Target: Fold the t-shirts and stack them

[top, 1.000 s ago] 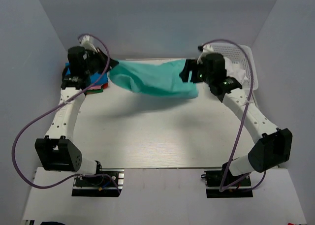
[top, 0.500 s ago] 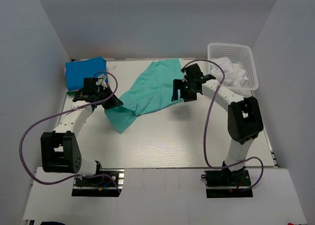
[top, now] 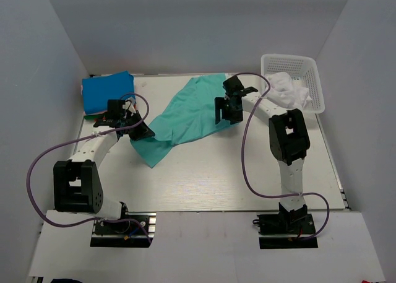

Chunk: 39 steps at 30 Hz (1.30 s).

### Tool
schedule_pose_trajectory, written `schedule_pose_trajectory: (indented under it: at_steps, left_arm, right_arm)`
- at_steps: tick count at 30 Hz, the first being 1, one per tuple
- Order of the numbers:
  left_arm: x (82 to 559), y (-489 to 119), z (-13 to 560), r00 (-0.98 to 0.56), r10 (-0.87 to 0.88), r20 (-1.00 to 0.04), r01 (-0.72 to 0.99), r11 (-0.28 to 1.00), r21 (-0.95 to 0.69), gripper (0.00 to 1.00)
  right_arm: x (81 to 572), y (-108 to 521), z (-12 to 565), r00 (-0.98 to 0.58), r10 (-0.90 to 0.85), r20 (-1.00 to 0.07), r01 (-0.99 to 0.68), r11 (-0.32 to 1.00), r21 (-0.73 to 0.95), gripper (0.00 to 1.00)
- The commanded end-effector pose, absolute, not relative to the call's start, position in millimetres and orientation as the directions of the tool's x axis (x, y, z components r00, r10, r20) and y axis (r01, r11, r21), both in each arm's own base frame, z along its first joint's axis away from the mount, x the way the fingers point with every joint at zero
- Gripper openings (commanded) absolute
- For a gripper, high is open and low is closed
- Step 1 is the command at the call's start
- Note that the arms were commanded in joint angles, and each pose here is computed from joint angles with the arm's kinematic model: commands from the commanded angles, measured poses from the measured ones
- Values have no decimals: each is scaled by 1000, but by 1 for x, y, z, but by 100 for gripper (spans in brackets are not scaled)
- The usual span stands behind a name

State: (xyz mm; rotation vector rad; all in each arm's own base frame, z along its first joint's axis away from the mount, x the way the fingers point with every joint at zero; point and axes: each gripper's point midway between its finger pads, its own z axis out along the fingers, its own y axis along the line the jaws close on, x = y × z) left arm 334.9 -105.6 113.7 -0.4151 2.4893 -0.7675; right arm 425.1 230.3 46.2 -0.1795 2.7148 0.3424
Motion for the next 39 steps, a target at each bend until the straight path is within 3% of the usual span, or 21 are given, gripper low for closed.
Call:
schedule_pose_trajectory:
  at_steps: [1,6,9,17,19,21,25,32,35,39]
  left_arm:
    - [344,-106,127,-815,-418,-402,-107,790,-604,0]
    - [346,-106,127,-815,-418,-402,-107,790,-604,0]
    - [348,-106,130,-811,-418,-409,-102,789,-605,0]
    - [348,-103,136,-803,-415,-427,-100,801,-591,0]
    - [348,-103,139,-799,-415,-434,-94,801,-592,0]
    - [346,-103,138,-803,-415,-427,-100,801,-591,0]
    - [355,-101,150,-785,-411,-464,-78,808,-584,0]
    - [383,-95,179,-739,-414,-532,-46,818,-573,0]
    - [411,-92,202,-700,-419,-578,-27,825,-565,0]
    - [473,-90,280,-579,-410,-705,70,836,-544,0]
  right_arm:
    - [424,223,40,-913,-96,-396,-178,968,176,72]
    - [424,247,48,-903,-116,-414,-252,923,291,65]
    - [429,250,50,-904,-117,-412,-258,917,305,54]
    - [420,250,38,-920,-141,-367,-261,917,302,50]
    - [422,247,36,-919,-147,-366,-262,922,286,31]
    - [422,245,35,-919,-142,-367,-252,929,272,0]
    - [437,246,62,-882,-133,-453,-269,930,250,0]
    - [488,248,173,-701,-74,-709,-313,926,213,0]
    - [515,247,231,-569,-33,-822,-315,932,180,0]
    - [557,240,319,-352,32,-935,-309,939,148,0]
